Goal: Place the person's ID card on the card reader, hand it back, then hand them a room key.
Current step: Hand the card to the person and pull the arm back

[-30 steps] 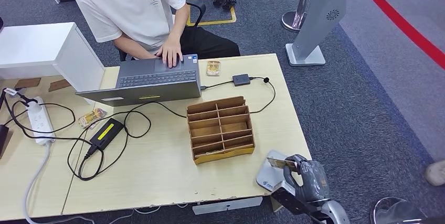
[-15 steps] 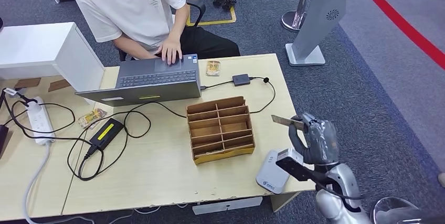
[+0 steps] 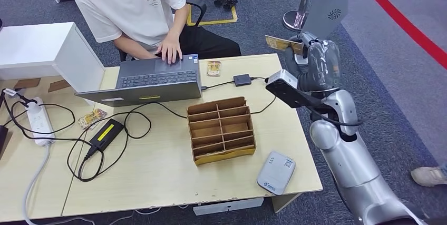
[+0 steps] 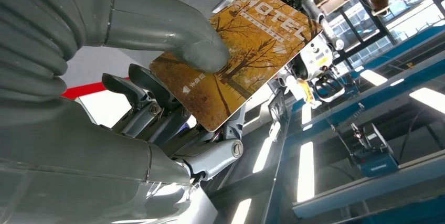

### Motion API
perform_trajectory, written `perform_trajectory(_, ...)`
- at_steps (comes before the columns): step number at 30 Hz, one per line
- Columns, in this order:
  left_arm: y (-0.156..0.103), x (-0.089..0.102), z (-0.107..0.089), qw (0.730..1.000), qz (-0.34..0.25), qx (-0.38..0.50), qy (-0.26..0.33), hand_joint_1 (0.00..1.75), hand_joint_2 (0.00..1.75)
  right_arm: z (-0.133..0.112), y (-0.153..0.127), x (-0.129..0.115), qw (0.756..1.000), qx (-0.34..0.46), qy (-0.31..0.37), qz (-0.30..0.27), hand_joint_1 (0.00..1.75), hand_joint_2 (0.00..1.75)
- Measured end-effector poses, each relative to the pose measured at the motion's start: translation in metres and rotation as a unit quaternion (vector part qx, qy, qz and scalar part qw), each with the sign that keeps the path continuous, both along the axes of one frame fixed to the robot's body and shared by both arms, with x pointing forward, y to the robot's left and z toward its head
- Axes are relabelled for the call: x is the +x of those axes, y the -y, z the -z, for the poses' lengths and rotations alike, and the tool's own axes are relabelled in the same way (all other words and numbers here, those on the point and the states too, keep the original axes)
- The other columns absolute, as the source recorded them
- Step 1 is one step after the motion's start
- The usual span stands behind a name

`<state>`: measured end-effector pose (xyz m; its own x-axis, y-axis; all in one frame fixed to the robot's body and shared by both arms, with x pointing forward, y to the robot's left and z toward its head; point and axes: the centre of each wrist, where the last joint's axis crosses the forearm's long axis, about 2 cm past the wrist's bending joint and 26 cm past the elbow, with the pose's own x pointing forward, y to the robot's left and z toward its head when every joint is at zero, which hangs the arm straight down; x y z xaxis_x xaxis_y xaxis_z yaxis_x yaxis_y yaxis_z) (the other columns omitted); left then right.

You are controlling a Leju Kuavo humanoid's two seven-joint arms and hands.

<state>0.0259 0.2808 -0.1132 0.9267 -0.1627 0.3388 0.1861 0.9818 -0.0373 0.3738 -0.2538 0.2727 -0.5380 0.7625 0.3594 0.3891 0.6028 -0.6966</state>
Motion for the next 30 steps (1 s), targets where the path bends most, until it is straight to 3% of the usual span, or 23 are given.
perform_trajectory(9, -0.001, 0.001, 0.000, 1.000, 0.024, 0.002, 0.003, 0.00, 1.75, -0.039, -0.007, 0.037, 0.996, -0.073, 0.005, 0.053, 1.75, 1.75)
perform_trajectory(18, -0.004, 0.004, 0.000, 0.998, 0.065, 0.009, 0.010, 0.00, 1.75, -0.075, -0.042, 0.080, 0.973, -0.189, 0.018, 0.131, 1.75, 1.75)
perform_trajectory(30, -0.004, 0.005, 0.000, 0.996, 0.092, 0.009, 0.015, 0.00, 1.75, -0.076, -0.070, 0.096, 0.958, -0.249, 0.000, 0.144, 1.75, 1.75)
